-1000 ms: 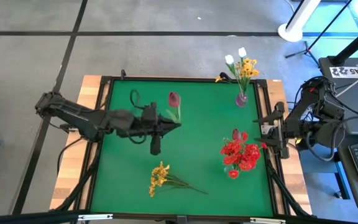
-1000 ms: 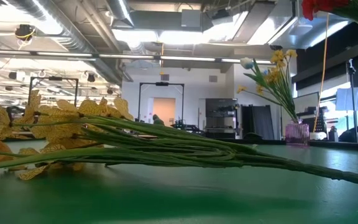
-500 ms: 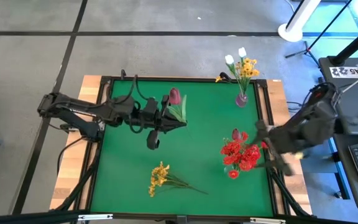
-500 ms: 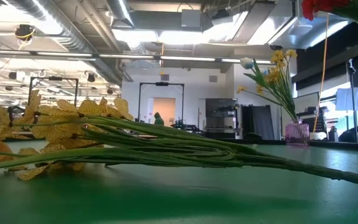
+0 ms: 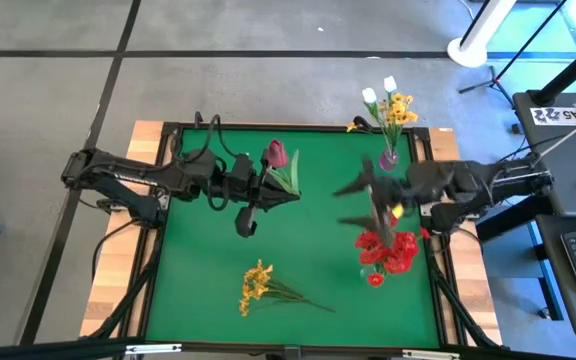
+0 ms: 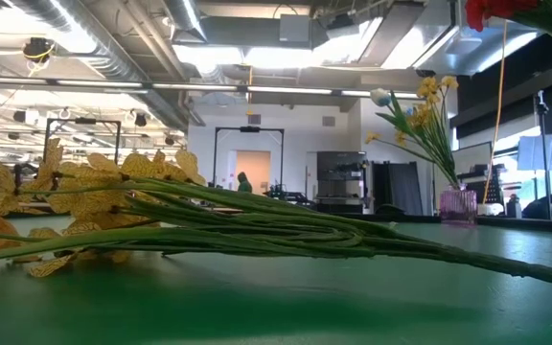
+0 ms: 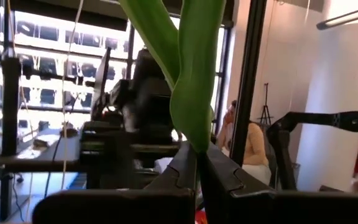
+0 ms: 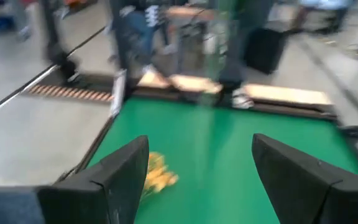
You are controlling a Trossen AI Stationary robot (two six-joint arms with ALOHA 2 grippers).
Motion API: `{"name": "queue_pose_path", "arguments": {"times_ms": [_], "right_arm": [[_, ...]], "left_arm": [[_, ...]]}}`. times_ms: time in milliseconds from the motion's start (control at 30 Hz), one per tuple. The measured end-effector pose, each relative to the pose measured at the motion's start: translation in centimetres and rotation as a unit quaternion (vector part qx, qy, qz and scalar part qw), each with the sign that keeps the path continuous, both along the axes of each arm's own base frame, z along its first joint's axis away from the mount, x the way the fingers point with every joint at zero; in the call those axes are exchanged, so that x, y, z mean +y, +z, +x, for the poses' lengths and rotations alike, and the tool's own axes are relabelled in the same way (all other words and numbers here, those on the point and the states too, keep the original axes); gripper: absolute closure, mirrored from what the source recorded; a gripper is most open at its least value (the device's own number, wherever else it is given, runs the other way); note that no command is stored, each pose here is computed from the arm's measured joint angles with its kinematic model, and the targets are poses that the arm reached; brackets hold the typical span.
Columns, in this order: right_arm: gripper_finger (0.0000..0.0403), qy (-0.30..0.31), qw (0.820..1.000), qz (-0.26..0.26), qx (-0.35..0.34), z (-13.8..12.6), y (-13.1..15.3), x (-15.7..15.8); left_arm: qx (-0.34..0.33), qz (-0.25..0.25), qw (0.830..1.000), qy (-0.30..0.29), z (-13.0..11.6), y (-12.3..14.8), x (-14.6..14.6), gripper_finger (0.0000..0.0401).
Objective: Sort flowers into vase by color
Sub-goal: Put the red tulip into the transparent vase
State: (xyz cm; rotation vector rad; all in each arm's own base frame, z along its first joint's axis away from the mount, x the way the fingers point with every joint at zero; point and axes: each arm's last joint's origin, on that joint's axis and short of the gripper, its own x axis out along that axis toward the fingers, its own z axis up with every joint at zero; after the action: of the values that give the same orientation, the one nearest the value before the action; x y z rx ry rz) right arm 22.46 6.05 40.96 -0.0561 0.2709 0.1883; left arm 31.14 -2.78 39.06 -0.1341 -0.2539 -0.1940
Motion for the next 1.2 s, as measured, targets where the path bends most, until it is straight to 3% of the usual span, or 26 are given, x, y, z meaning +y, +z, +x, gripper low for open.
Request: {"name": "queue_pose_path", "arguments": {"times_ms": [233,567,733,867,1200], "right_arm": [[0.0118,0.003,0.997,0.061,-0.052,1.9,0.8,-3.1],[0.0118,0.013,0.997,0.07,-0.021,5.9,-1.6,-3.1],[0.0122,0.012,0.997,0.072,-0.019,6.2,-1.9,-3.1],[0.0151,0.012,0.997,0.073,-0.018,6.2,-1.9,-3.1],[0.0267,0.011,0.997,0.073,-0.016,6.1,-1.9,-3.1]], "left_arm": [[-0.015,0.007,1.0,0.025,0.0,0.3,1.4,0.0401],[-0.01,0.012,0.999,0.029,1.0,-0.6,2.4,0.0401],[0.006,0.012,0.999,0.03,1.2,-0.9,2.4,0.0401],[0.023,0.013,0.999,0.024,1.2,-1.3,2.1,0.0401],[0.039,0.014,0.999,0.018,1.3,-1.6,1.7,0.0401]]}}
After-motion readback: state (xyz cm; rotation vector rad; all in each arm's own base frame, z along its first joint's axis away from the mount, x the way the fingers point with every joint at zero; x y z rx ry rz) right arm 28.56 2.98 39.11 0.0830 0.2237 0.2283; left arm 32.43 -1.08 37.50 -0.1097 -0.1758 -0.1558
